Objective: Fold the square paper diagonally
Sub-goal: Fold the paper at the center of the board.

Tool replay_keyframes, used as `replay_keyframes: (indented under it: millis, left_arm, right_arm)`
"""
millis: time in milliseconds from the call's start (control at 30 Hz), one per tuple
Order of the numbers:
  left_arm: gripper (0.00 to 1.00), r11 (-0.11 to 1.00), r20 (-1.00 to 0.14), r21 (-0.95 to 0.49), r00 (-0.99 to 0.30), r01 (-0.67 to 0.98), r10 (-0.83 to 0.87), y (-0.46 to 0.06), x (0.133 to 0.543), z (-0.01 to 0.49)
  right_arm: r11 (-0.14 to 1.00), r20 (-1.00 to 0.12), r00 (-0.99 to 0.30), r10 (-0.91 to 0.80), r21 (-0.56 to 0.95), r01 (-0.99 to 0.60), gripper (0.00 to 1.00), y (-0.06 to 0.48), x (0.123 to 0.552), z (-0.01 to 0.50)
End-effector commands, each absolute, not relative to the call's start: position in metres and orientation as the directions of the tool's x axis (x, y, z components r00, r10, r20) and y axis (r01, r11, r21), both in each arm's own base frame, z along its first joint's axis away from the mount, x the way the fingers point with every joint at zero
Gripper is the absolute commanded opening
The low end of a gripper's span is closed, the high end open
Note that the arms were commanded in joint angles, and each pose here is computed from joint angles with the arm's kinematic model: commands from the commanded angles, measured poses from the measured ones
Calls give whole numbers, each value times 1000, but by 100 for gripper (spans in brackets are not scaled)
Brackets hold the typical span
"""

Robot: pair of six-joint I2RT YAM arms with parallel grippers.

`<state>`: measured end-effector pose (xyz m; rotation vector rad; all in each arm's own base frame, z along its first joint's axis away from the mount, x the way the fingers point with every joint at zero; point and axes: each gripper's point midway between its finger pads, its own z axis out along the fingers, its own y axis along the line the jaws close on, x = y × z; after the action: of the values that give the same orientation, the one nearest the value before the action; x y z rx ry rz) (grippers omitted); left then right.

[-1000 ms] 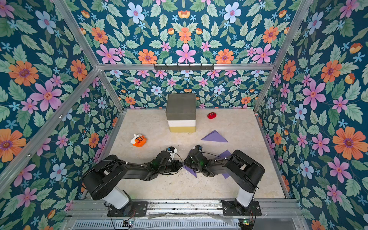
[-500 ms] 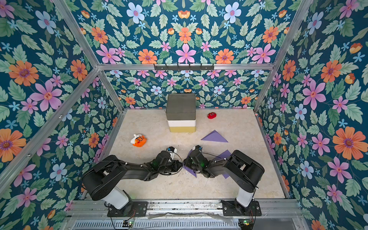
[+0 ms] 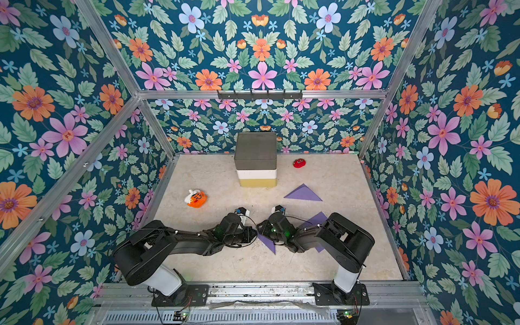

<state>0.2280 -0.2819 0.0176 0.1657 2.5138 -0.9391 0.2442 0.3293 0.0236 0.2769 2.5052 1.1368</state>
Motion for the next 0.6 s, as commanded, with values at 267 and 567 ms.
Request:
replay_keyframes:
  millis: [267, 567]
  left_arm:
    - [0, 811, -446, -571, -878, 129, -175, -253, 231, 24]
    - [13, 760, -446, -634, -871, 143, -208, -272, 241, 44]
  right_arm:
    - [732, -197, -932, 304, 675, 96, 36, 309, 227, -9]
    - [726, -194, -933, 305, 680, 96, 36, 308, 225, -9]
